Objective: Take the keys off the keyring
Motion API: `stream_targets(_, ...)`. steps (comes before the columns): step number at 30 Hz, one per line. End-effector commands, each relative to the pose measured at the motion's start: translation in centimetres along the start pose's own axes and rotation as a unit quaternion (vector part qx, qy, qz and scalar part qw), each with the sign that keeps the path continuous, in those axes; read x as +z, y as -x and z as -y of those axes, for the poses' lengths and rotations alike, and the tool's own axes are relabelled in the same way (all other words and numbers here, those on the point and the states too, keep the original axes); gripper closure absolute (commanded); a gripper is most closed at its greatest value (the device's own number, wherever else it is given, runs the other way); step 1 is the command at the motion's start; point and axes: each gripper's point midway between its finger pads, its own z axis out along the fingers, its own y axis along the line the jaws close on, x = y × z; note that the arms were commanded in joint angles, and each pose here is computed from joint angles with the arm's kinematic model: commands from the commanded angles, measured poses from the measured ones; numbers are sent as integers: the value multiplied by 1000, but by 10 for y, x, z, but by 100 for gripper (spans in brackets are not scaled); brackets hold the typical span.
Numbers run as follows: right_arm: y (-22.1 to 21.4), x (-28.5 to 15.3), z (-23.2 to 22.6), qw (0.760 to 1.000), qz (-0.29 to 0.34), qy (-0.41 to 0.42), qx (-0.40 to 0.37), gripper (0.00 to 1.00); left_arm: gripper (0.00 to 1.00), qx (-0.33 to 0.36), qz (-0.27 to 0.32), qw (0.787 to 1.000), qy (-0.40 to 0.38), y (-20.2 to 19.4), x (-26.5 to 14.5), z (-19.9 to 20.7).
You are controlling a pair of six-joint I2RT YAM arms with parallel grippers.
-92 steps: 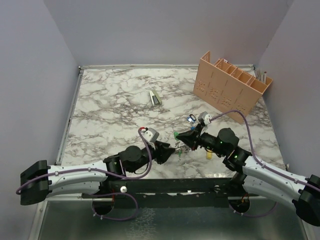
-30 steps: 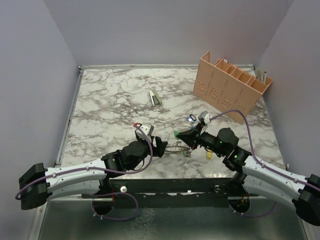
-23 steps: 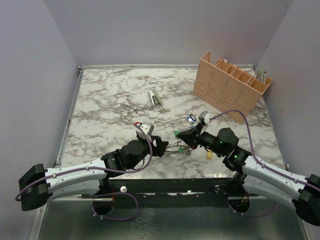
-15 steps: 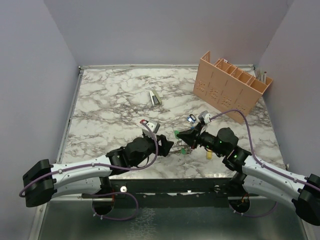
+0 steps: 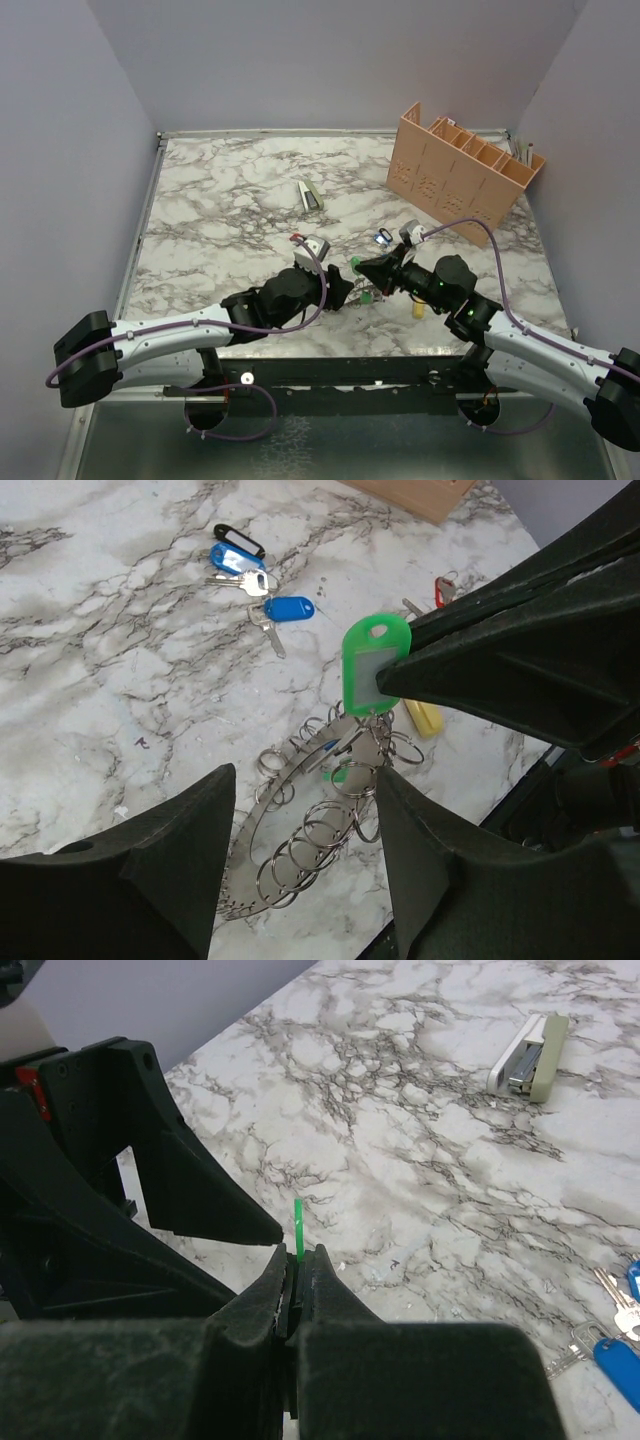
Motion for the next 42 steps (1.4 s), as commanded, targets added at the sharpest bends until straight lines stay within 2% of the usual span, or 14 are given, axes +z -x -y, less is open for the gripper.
stream_targets(1, 8, 2, 5, 1000, 15, -19, 9, 99, 42, -6, -25, 1000, -11, -5, 2, 7)
stream_targets(14, 5, 4, 4, 1000, 8, -14, 14, 99, 49, -37, -14, 998, -42, 8, 7, 28)
stream_targets(27, 10, 3, -8, 1000, 16, 18, 18, 99, 55, -53, -13, 998, -33, 6, 18, 29)
stream_targets(42, 13, 1, -18, 999, 20, 43, 17, 99, 58, -65, 2, 998, -24, 12, 32, 33)
